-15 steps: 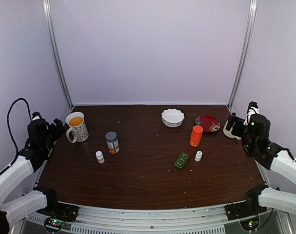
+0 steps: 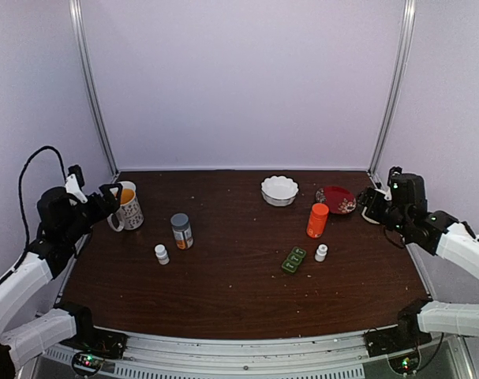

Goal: Sort the pills into containers
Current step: Pick up the pill container from the center of the board.

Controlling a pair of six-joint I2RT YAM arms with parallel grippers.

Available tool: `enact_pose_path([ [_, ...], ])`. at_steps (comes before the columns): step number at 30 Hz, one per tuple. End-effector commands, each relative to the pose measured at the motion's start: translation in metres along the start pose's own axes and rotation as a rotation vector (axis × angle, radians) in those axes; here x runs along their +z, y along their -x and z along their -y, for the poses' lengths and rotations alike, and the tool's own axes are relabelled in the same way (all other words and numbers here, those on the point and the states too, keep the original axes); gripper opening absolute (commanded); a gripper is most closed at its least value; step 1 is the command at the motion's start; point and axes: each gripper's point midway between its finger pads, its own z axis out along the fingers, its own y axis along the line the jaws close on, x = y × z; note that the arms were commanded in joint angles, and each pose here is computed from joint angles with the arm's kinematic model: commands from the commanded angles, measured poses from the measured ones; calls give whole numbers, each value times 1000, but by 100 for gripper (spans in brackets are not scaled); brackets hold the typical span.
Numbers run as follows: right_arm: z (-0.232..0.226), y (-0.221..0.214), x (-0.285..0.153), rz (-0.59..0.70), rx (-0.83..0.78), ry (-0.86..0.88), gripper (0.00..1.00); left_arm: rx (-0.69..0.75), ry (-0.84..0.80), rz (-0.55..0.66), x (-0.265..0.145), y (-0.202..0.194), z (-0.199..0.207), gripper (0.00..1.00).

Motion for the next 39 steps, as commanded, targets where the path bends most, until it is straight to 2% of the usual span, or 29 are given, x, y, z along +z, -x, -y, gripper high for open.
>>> enact_pose_path([
  [1, -30, -14, -1, -95, -4, -19, 95, 48, -194, -27, 3, 6, 52, 97],
  [10, -113, -73, -4, -251, 0, 29, 96, 189, -324, -89, 5, -19, 116, 97],
  [14, -130, -107, -4, -352, -4, 0, 90, 249, -359, -106, 6, -28, 129, 97],
  [17, -143, -131, -3, -418, -22, 6, 89, 268, -374, -106, 6, -32, 132, 97],
  [25, -145, -170, 14, -512, -39, -41, 89, 274, -360, -111, 8, -38, 130, 97],
  [30, -150, -193, 27, -557, -14, -39, 85, 296, -314, -82, 8, -35, 120, 97],
  [39, -133, -224, 42, -610, 11, -132, 84, 331, -278, -48, 3, -26, 114, 97],
])
